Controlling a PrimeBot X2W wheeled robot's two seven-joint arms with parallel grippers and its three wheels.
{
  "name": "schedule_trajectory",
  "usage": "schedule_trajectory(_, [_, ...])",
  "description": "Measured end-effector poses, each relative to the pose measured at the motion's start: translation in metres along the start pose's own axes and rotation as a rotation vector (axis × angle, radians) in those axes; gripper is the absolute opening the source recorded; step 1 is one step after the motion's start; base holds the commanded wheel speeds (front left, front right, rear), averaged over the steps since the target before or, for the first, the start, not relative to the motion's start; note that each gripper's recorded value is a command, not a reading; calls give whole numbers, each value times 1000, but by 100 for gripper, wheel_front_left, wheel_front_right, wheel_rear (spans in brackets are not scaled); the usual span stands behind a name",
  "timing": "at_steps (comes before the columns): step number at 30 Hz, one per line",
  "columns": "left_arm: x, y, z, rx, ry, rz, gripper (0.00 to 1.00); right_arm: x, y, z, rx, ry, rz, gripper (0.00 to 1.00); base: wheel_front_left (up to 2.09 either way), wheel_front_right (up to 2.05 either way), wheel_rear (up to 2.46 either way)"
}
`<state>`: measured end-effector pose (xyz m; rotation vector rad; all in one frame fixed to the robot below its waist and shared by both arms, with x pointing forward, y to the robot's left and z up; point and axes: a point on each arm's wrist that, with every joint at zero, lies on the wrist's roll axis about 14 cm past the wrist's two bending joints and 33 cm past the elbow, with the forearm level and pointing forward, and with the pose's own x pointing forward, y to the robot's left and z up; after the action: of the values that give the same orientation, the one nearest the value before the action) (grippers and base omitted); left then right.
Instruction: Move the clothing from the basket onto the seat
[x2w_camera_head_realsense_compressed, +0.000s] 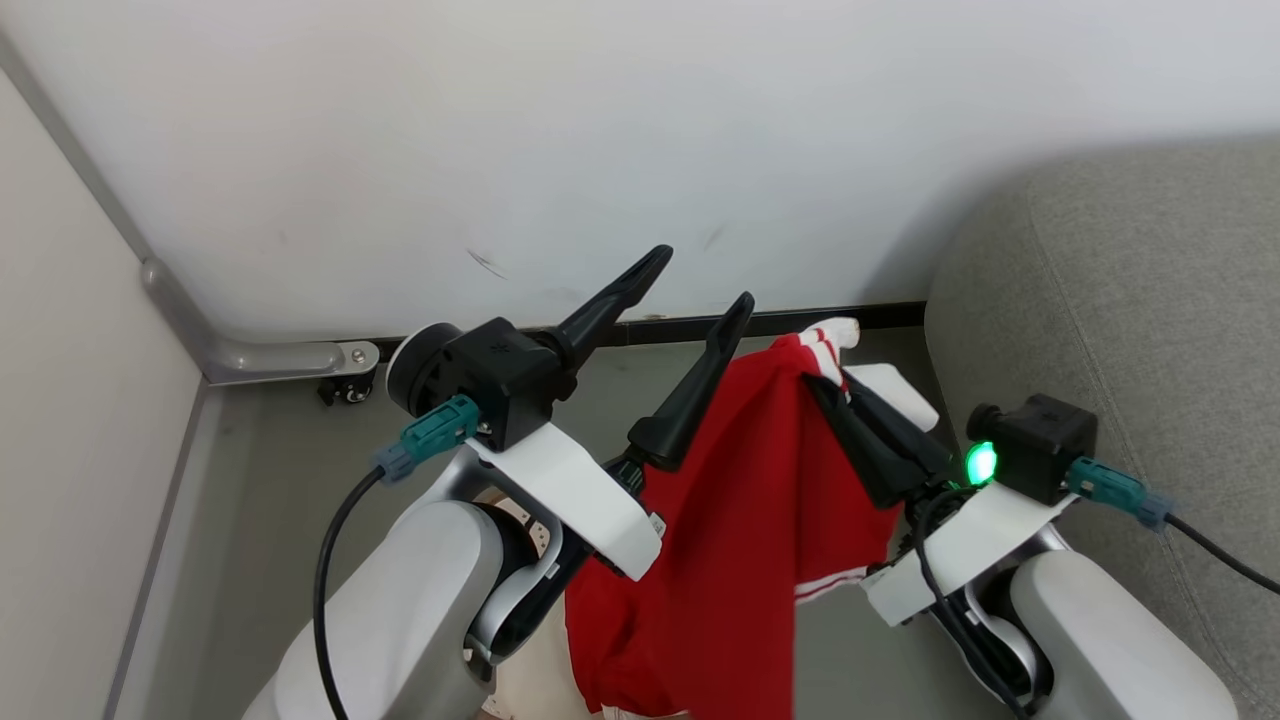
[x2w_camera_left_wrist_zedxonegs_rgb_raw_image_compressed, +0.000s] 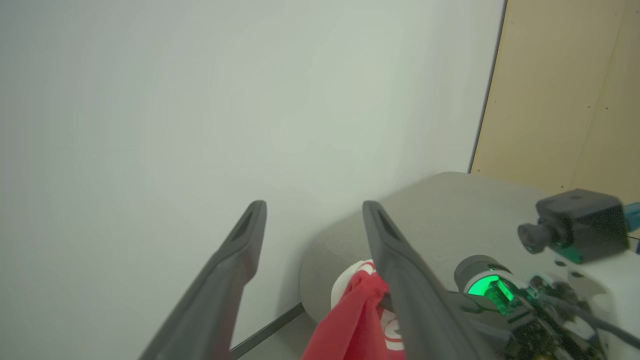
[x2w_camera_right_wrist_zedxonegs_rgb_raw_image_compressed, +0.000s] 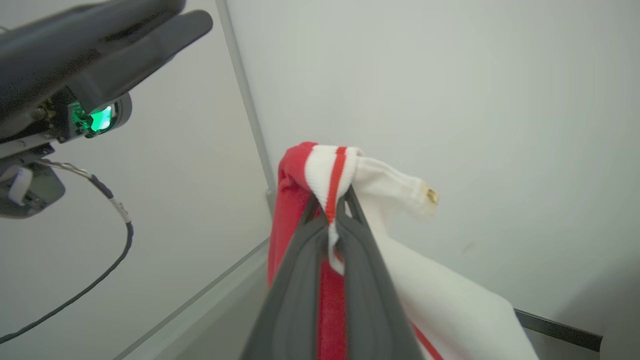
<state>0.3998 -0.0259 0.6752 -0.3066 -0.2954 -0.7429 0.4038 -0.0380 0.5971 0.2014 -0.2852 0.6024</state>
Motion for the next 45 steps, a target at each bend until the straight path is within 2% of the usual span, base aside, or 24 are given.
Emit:
schedule_trajectory(26, [17,-43,-31,-115,70,-153,100,-50,-74,26,-136,-35,-256,0,0,0,0])
schedule_trajectory(45, [39,-75,-51,-171,100,-271,100,-89,-96,40,-186,-44,-389,0,0,0,0])
